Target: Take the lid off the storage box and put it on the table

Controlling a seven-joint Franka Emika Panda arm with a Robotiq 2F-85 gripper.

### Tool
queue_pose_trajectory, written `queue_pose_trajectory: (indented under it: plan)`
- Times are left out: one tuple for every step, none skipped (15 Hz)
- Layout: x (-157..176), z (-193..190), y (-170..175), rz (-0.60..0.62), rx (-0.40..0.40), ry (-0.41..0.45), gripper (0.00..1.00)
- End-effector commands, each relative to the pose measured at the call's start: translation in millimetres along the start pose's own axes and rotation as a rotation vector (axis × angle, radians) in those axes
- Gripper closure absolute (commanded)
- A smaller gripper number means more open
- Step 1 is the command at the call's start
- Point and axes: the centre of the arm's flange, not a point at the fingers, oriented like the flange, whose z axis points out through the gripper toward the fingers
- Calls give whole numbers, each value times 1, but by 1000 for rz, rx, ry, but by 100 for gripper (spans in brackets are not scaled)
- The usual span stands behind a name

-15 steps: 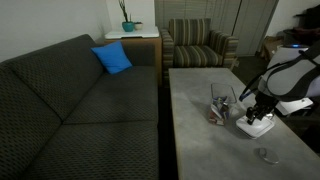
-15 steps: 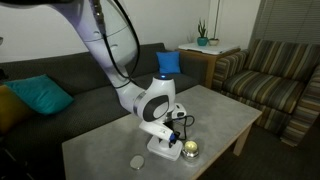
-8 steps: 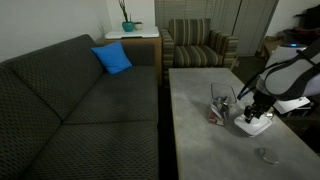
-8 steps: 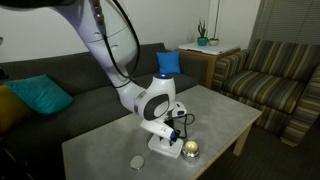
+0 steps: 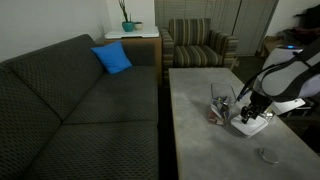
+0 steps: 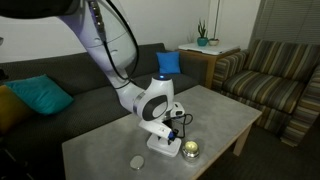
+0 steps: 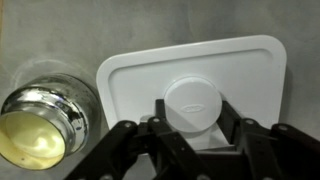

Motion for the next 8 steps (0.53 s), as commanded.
queue_pose_trajectory:
  plan:
    - [5, 19, -7, -12, 25, -5, 71]
    - [6, 17, -9, -15, 30, -6, 71]
    - [7, 18, -11, -22, 33, -5, 71]
    - [8, 20, -14, -28, 36, -5, 71]
    - [8, 19, -18, -34, 43, -6, 71]
    - [9, 21, -20, -38, 47, -6, 71]
    - [9, 22, -23, -40, 50, -6, 71]
    - [9, 21, -25, -42, 54, -6, 71]
